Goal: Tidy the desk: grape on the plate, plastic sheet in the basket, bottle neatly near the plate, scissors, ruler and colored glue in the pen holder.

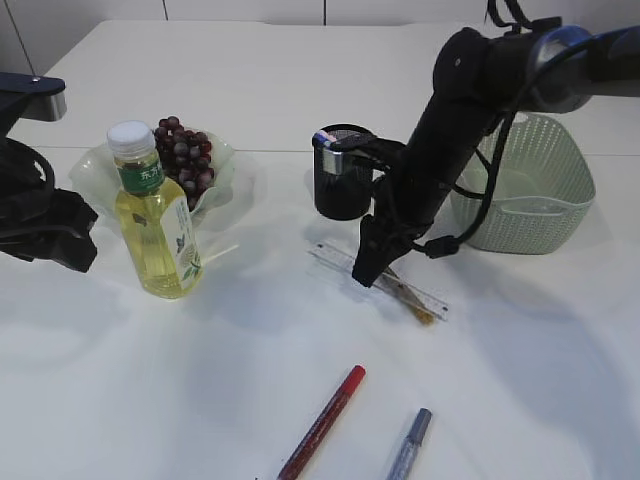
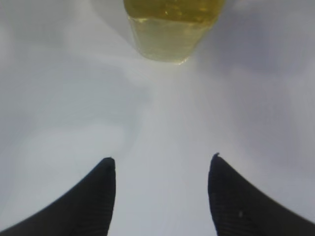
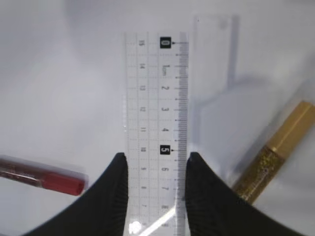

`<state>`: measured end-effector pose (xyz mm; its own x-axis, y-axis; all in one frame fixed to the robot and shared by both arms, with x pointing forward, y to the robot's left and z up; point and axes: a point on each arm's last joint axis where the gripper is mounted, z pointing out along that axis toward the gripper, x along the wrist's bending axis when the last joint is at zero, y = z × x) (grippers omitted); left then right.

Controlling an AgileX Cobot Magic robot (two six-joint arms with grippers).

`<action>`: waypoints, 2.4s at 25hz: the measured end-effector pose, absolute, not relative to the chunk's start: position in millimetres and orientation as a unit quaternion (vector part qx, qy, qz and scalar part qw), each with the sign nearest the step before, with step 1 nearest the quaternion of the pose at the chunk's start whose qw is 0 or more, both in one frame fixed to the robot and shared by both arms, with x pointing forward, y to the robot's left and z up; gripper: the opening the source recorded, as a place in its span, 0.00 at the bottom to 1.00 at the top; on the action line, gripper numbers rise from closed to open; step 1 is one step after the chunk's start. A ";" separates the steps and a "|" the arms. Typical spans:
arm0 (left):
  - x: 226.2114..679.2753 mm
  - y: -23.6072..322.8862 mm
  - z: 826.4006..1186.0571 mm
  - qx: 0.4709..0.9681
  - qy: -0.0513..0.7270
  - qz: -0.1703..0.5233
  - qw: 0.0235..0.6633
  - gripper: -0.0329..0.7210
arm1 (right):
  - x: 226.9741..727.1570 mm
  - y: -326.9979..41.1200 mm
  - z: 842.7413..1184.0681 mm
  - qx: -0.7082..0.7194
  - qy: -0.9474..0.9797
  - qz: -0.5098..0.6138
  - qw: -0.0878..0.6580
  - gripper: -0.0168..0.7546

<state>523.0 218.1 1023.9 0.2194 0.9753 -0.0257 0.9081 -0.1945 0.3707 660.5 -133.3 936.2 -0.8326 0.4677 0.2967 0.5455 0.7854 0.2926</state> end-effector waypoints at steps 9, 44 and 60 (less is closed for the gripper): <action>523.0 218.1 1023.9 0.765 0.615 0.108 0.155 0.62 | 673.0 -152.4 957.5 -0.300 -0.895 -0.305 0.123 0.37; 520.7 218.0 1023.1 0.765 0.619 0.097 0.148 0.62 | 730.2 -175.8 1013.9 -0.317 -0.695 -0.641 -0.077 0.37; 520.5 218.1 1023.0 0.765 0.619 0.097 0.147 0.62 | 742.5 -184.4 1017.3 -0.295 -0.691 -0.629 -0.201 0.37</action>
